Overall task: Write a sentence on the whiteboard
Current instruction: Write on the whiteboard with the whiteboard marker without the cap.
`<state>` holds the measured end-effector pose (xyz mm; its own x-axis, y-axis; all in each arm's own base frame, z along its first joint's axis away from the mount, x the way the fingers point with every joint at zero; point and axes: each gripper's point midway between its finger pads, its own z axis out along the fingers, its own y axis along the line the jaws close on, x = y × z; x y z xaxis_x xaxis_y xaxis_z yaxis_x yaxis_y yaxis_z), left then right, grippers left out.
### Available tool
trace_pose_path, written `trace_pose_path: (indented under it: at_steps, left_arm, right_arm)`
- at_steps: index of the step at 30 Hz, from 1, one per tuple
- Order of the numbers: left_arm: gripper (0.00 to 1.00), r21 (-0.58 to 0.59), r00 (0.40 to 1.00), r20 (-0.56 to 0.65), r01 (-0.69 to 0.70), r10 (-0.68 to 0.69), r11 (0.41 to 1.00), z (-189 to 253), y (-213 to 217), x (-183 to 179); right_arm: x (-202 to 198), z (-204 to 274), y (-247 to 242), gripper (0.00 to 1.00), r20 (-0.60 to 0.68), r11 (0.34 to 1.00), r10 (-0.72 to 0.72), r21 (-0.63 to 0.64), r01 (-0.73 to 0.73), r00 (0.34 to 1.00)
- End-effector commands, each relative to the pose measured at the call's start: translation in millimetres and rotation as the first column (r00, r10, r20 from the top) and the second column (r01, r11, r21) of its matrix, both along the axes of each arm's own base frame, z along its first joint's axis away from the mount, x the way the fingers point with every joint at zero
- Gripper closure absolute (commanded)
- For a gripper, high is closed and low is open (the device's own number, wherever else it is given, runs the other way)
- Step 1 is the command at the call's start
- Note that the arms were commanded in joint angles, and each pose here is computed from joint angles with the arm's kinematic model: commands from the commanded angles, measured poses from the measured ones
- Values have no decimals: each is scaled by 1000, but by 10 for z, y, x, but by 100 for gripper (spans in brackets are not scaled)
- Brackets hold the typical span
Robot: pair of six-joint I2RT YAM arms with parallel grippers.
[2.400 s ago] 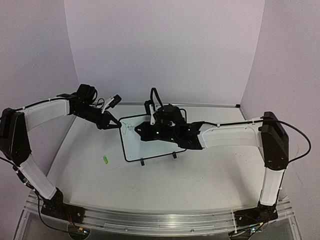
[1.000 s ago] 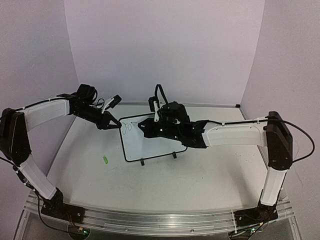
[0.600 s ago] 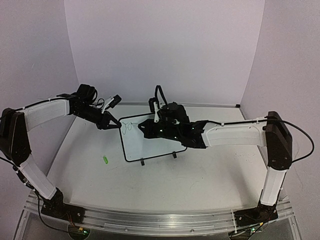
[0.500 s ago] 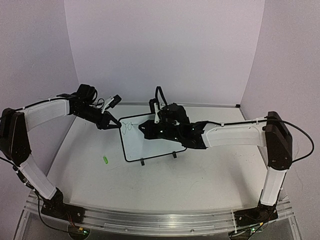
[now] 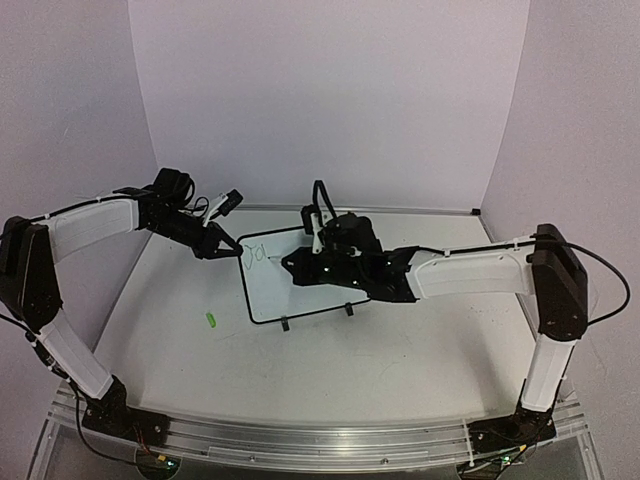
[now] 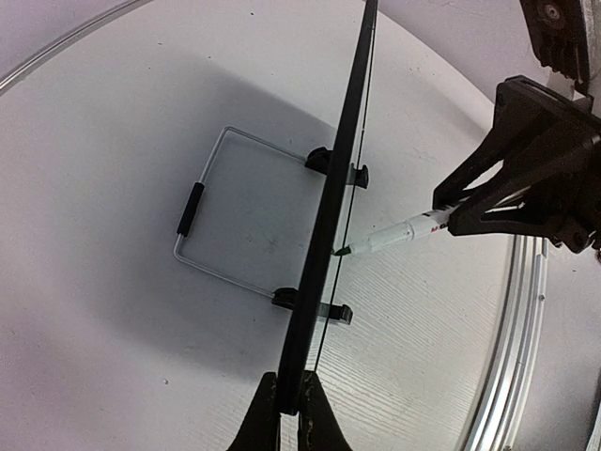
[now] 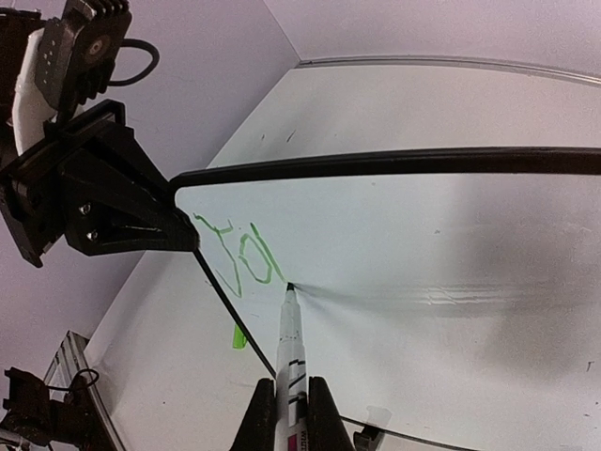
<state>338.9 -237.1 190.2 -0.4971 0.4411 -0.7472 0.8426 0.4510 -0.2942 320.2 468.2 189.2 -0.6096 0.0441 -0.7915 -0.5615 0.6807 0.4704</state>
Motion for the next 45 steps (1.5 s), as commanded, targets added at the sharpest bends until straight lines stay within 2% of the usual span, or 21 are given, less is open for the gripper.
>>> trace_pose_path:
  at_steps: [1, 5, 18, 34, 45]
  left_arm:
    - [100, 76, 994, 103, -54, 46, 996, 41, 141, 146]
    - [100, 77, 994, 102, -56, 47, 995, 36, 145, 147]
    - [100, 78, 994, 103, -56, 48, 995, 34, 145, 152]
    - [100, 80, 994, 99, -54, 46, 995, 15, 142, 154]
    - [100, 80, 994, 99, -55, 47, 995, 14, 144, 155]
  right_arm:
    - [0, 499, -96, 100, 77, 996, 0, 90, -7, 997]
    - [30, 606, -103, 100, 91, 994, -17, 107, 8, 996]
    - [181, 483, -32, 100, 75, 996, -31, 86, 25, 997]
    - [210, 159, -62, 100, 9, 999, -40, 36, 40, 999]
    - [100, -172, -28, 100, -65, 1000, 2, 8, -2, 998]
